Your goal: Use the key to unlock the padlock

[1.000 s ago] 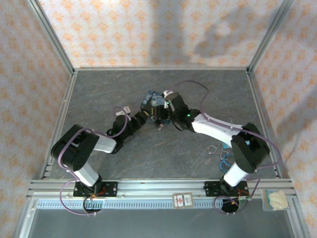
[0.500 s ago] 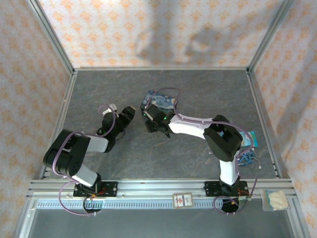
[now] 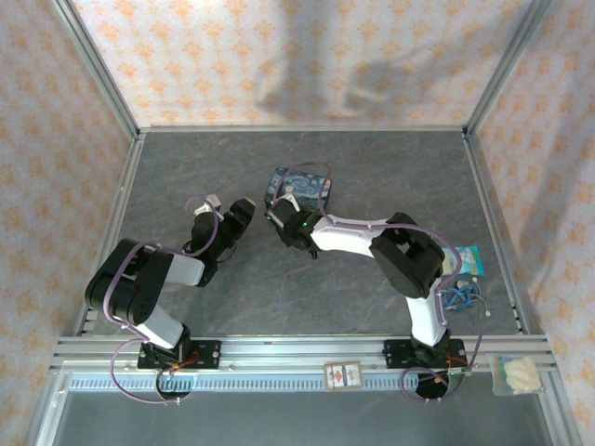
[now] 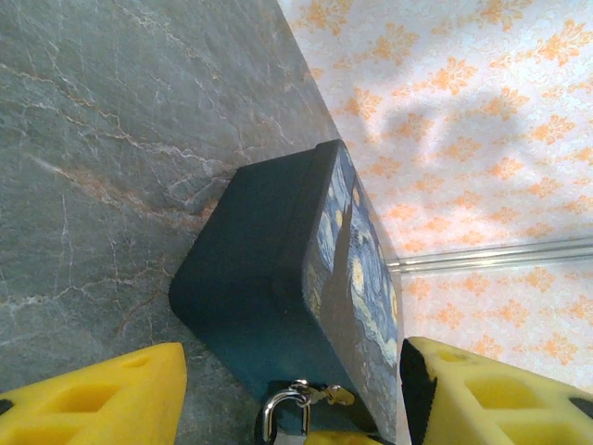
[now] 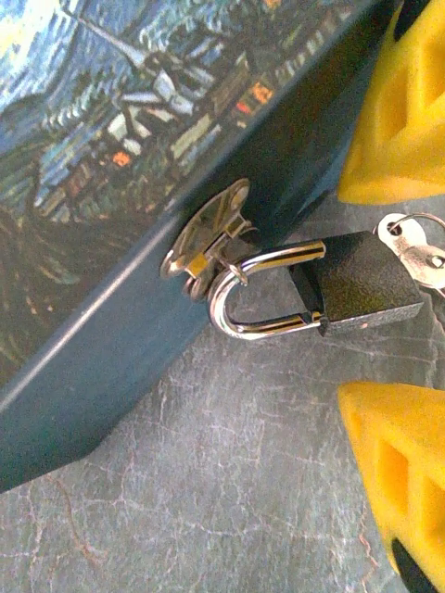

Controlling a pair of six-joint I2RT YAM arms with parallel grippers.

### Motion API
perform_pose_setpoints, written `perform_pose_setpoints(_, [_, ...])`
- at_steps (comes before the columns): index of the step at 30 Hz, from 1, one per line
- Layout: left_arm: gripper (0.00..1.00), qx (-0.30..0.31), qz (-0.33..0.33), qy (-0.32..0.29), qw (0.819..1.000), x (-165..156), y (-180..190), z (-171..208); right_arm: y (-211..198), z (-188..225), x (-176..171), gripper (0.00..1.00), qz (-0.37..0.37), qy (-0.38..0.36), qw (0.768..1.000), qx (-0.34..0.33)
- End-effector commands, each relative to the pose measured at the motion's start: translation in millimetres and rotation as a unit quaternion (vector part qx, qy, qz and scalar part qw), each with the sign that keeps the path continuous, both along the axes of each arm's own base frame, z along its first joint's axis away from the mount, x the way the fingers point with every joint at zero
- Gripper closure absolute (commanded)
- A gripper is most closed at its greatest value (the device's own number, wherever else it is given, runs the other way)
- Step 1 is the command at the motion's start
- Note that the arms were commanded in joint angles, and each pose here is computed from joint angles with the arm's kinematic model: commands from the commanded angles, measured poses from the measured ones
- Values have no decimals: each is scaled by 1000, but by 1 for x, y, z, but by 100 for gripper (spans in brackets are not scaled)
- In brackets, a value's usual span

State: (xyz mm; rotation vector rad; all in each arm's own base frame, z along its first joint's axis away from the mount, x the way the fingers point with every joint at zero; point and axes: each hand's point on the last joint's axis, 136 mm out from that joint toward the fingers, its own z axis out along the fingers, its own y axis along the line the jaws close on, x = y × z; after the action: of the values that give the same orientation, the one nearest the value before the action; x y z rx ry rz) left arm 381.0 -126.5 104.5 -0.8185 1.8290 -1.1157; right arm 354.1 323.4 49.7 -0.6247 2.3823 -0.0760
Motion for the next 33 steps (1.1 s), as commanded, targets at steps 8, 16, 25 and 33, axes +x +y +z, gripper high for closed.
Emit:
perform_pose_setpoints(8, [40, -32, -7, -14, 999, -4, -2, 1, -20, -22, 2, 48, 10, -22, 998, -57])
perform_pose_setpoints(16, [40, -44, -12, -19, 999, -4, -5, 3, -23, -29, 7, 58, 29, -25, 998, -43])
perform_pose_setpoints(25, [40, -58, -12, -40, 997, -8, -4, 15, -18, -19, 12, 85, 107, 4, 994, 5])
perform_pose_setpoints(33, [40, -73, -23, -45, 996, -11, -7, 15, -19, -14, 15, 100, 160, 34, 986, 19])
